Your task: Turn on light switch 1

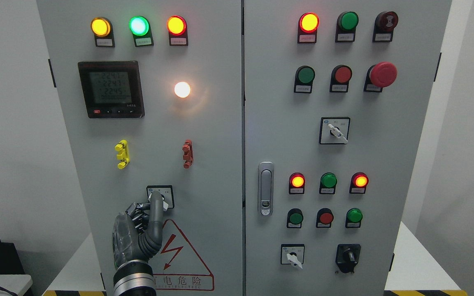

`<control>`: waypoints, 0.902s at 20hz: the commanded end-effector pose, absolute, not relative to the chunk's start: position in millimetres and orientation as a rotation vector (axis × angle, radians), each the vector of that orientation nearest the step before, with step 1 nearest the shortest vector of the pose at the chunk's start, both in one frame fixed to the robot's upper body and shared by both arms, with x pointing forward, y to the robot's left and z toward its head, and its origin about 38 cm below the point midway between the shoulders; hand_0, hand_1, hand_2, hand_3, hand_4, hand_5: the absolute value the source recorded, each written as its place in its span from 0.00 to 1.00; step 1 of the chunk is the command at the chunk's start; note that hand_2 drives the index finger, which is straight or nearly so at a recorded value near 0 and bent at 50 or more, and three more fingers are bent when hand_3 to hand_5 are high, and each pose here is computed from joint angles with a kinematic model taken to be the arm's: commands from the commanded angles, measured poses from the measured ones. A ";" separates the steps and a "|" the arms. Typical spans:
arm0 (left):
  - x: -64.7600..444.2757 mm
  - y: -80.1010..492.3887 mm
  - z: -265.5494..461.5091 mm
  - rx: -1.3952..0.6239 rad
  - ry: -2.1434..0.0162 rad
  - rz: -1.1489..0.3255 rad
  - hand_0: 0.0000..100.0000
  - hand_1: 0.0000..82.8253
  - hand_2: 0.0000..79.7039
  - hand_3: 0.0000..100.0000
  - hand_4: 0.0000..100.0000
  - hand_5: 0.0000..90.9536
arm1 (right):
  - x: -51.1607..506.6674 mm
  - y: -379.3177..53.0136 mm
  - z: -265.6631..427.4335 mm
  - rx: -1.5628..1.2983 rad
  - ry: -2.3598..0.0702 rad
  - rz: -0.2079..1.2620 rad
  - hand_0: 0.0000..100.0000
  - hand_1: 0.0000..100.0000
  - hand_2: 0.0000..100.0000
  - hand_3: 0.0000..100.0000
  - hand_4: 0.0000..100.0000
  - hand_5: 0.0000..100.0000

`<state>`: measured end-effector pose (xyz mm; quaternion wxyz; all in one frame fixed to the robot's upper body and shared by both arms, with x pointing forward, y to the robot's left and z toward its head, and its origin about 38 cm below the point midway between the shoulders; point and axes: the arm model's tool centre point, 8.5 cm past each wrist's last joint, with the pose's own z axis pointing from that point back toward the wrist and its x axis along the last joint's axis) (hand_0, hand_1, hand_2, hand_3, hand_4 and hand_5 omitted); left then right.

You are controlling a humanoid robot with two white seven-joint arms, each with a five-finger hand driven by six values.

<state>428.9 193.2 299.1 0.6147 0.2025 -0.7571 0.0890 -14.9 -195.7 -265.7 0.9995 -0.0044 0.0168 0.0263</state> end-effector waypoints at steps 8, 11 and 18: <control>425.6 193.3 300.9 0.454 -1.767 0.204 0.26 0.23 0.76 0.94 0.98 0.95 | -15.1 -195.5 -265.7 -0.007 0.035 0.036 0.12 0.39 0.00 0.00 0.00 0.00; 424.6 194.8 295.8 0.459 -1.754 0.204 0.25 0.24 0.76 0.94 0.98 0.95 | -15.1 -195.5 -265.7 -0.007 0.035 0.036 0.12 0.39 0.00 0.00 0.00 0.00; 413.6 196.1 286.4 0.449 -1.756 0.204 0.25 0.24 0.76 0.94 0.98 0.95 | -15.1 -195.5 -265.7 -0.007 0.035 0.036 0.12 0.39 0.00 0.00 0.00 0.00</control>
